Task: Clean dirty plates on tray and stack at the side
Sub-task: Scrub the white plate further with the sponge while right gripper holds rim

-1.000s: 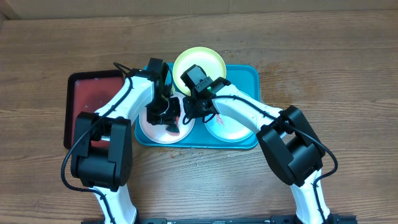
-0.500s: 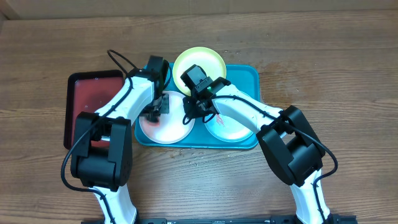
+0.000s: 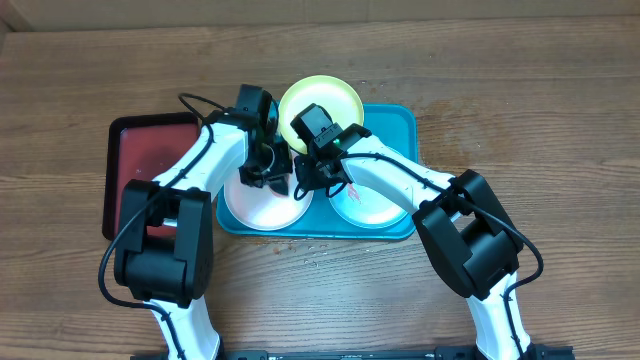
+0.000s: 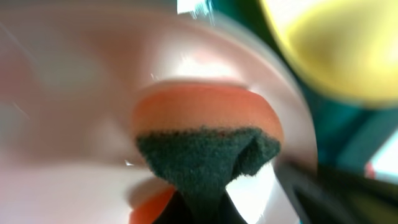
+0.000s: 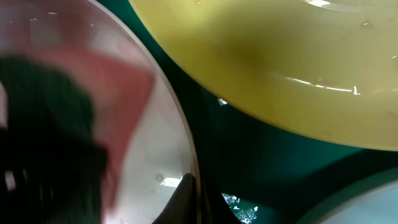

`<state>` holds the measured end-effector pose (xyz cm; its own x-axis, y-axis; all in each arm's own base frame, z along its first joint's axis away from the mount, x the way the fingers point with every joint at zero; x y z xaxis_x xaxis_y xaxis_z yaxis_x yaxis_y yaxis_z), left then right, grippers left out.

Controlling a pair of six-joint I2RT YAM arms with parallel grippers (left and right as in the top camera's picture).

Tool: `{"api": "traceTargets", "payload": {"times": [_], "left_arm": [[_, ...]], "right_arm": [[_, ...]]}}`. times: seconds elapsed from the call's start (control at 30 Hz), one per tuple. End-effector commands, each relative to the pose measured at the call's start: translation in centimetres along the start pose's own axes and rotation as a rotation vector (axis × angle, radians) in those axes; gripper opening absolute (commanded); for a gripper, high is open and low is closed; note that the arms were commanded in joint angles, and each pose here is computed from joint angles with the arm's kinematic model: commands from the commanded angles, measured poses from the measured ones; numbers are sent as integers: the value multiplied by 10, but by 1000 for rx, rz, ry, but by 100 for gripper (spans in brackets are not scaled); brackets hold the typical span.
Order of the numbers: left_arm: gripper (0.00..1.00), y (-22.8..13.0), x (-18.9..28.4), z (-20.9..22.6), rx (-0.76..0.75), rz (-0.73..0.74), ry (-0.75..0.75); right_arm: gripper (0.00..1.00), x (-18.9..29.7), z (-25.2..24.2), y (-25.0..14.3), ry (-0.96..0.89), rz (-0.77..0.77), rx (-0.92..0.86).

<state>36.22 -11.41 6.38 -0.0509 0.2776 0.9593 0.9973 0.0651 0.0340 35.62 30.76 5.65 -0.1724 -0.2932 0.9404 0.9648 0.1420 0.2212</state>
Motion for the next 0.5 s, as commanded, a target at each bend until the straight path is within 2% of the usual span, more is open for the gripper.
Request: {"api": "traceTargets", "payload": {"times": [0.0, 0.1, 0.27, 0.37, 0.47], "left_arm": [[4, -15, -3, -10, -26, 87, -58], [4, -25, -2, 7, -19, 122, 68], [4, -29, 9, 49, -32, 121, 408], [4, -22, 20, 71, -45, 65, 613], [4, -10, 28, 81, 26, -42, 726]], "right_arm": [[4, -18, -14, -7, -65, 34, 10], [4, -18, -14, -7, -65, 35, 10], [4, -18, -14, -8, -65, 35, 10], [4, -18, -14, -7, -65, 35, 10], [4, -18, -14, -7, -65, 34, 10]]}}
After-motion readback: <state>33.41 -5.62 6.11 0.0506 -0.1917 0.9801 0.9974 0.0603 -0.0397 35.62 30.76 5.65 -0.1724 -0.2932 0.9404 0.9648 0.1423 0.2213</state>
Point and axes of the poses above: each gripper's point midway between its finger pads, its own x axis back along the fingers, its own z axis along the line the jaws close on, y = z × x, the point moved 5 cm from there along x, back along the fingers, and after that the axes turned 4 degrees about -x, right-handed, at the moved point
